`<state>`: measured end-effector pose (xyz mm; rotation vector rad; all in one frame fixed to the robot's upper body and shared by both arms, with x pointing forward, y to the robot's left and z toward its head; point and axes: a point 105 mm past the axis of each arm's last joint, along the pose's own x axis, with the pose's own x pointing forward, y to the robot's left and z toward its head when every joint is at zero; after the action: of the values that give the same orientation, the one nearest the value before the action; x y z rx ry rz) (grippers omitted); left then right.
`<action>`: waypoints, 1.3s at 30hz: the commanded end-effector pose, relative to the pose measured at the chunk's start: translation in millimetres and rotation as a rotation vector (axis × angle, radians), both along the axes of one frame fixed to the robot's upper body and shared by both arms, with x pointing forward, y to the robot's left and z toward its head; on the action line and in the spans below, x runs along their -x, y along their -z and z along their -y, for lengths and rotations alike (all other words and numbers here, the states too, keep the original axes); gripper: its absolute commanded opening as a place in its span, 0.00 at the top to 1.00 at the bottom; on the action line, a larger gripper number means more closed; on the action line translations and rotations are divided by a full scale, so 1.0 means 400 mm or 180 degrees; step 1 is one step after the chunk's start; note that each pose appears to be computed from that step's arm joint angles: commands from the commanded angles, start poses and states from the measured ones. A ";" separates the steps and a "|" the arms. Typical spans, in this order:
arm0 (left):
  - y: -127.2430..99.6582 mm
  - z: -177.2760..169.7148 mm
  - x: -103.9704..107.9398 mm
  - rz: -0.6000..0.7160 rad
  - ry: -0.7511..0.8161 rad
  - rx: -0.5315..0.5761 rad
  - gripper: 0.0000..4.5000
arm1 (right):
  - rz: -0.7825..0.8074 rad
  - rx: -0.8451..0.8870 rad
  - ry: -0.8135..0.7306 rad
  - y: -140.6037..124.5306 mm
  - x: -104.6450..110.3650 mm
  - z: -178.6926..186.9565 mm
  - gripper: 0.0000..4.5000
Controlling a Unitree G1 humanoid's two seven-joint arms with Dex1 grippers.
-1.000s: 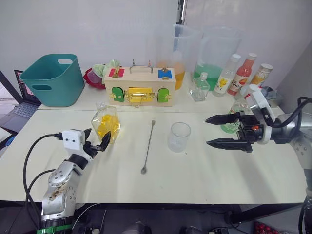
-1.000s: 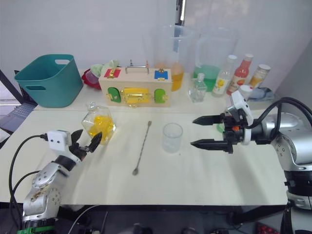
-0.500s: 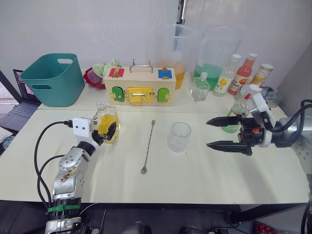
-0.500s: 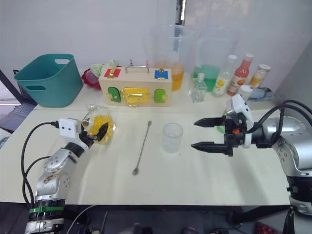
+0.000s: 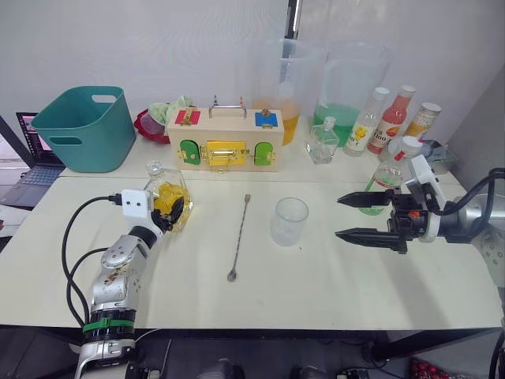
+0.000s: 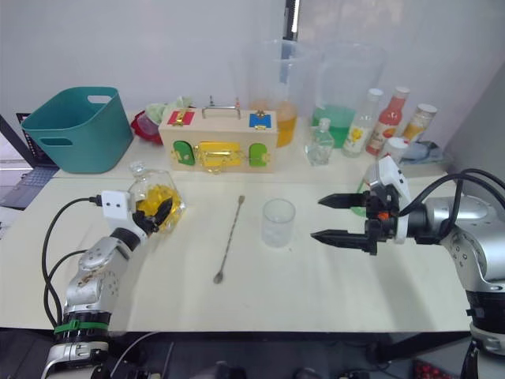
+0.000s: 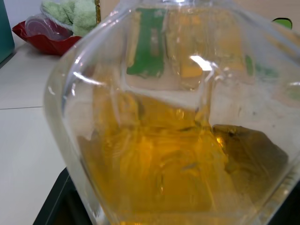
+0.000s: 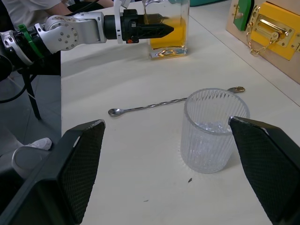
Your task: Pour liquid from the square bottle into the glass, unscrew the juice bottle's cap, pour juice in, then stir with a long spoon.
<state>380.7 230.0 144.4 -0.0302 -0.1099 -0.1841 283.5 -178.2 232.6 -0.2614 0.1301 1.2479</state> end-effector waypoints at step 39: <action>-0.091 0.381 0.298 0.0237 0.4157 -0.1139 0.38 | 0.0249 0.0049 0.0258 -0.043 0.062 0.021 0.00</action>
<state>258.1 84.3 173.3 0.2209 -0.0494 -1.4877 264.6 -183.8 235.5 -0.2857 0.1289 1.1795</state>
